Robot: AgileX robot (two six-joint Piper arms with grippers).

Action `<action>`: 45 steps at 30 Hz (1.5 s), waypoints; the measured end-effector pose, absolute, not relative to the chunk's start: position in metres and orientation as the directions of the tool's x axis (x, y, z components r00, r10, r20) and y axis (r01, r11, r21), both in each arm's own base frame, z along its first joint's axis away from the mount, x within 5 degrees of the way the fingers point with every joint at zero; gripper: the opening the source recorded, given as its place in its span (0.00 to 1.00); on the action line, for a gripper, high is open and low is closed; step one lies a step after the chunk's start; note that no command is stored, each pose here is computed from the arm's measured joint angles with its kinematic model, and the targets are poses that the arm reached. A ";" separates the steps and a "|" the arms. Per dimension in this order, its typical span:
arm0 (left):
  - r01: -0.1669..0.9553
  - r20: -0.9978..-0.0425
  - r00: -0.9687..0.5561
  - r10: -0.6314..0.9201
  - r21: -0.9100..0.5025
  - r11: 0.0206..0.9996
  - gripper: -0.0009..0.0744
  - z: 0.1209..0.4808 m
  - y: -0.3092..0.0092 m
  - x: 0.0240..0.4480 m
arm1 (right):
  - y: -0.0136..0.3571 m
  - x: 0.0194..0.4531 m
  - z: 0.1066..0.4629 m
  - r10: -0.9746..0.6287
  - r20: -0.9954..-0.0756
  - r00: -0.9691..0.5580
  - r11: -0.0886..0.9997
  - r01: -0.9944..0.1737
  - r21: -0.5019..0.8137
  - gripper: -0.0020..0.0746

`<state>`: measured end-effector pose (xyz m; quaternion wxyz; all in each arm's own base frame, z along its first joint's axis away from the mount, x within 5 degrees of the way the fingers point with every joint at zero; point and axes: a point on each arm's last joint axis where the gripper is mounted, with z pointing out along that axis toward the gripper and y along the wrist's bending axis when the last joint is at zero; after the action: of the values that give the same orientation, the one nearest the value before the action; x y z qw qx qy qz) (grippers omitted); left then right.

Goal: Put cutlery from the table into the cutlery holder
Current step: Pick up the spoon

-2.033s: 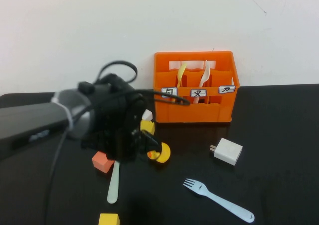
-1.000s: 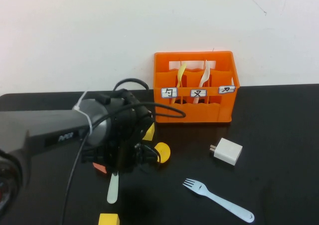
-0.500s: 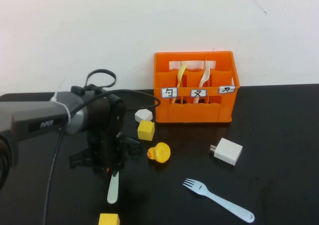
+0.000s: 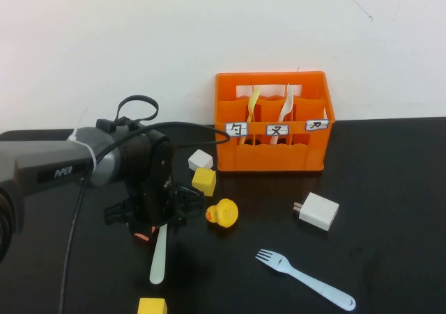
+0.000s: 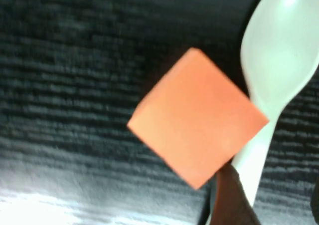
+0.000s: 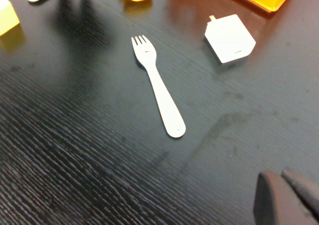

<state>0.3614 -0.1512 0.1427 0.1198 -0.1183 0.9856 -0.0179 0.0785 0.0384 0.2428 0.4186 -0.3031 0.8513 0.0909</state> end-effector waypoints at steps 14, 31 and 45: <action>-0.200 -0.210 -0.957 -0.199 -0.015 0.980 0.44 0.121 -0.150 0.364 | 0.038 0.078 0.243 -0.440 -0.768 -0.466 0.800 -0.592 -0.099 0.02; -0.128 -0.214 -0.968 -0.127 -0.010 0.992 0.17 0.121 -0.151 0.364 | 0.038 0.078 0.243 -0.440 -0.768 -0.466 0.800 -0.592 -0.099 0.02; -0.110 -0.201 -0.974 -0.109 -0.003 0.994 0.36 0.116 -0.152 0.364 | 0.038 0.078 0.243 -0.440 -0.768 -0.466 0.800 -0.592 -0.099 0.02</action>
<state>0.3638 -0.1516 0.1156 0.1007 -0.0551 0.9934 0.0039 0.0785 0.0384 0.2428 0.4186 -0.3031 0.8513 0.0909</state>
